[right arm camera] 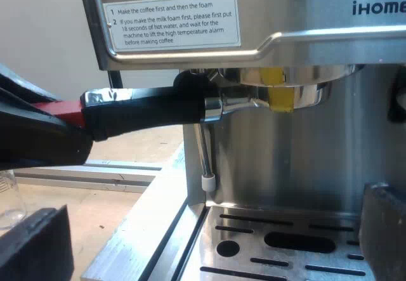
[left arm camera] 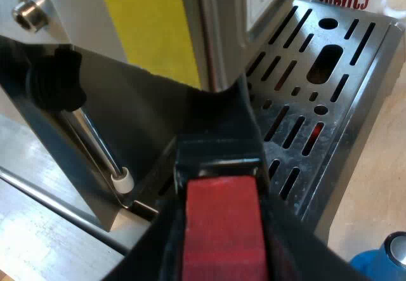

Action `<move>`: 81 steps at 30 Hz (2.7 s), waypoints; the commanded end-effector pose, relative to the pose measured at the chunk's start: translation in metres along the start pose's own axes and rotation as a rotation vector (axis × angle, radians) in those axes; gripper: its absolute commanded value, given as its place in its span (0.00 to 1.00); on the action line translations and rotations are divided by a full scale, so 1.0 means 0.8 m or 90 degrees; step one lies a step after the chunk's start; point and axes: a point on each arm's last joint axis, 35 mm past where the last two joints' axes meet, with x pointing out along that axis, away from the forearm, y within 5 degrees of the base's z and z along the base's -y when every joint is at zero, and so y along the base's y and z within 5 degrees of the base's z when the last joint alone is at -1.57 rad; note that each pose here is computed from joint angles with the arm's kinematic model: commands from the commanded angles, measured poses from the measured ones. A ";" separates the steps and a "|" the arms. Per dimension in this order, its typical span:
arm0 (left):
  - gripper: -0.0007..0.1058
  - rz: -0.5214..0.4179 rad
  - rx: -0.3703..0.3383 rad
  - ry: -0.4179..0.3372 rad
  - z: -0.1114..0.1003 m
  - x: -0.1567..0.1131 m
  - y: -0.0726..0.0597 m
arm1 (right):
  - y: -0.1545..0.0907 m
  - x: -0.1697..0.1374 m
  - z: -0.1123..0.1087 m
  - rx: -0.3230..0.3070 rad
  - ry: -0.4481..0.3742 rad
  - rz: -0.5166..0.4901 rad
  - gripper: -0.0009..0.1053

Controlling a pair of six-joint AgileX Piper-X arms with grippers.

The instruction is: Put the handle in the coffee machine

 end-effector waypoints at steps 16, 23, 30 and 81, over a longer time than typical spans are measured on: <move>0.01 -0.042 0.058 -0.068 0.022 -0.006 -0.003 | -0.001 0.001 0.004 0.003 -0.006 0.000 0.88; 0.01 -0.042 0.058 -0.068 0.022 -0.006 -0.003 | -0.006 0.012 -0.008 -0.045 0.024 0.000 0.88; 0.01 -0.042 0.058 -0.068 0.022 -0.006 -0.003 | -0.024 0.046 -0.020 -0.068 0.049 0.056 0.54; 0.01 -0.042 0.056 -0.068 0.022 -0.006 -0.003 | -0.011 0.188 -0.091 0.024 -0.023 -0.112 0.43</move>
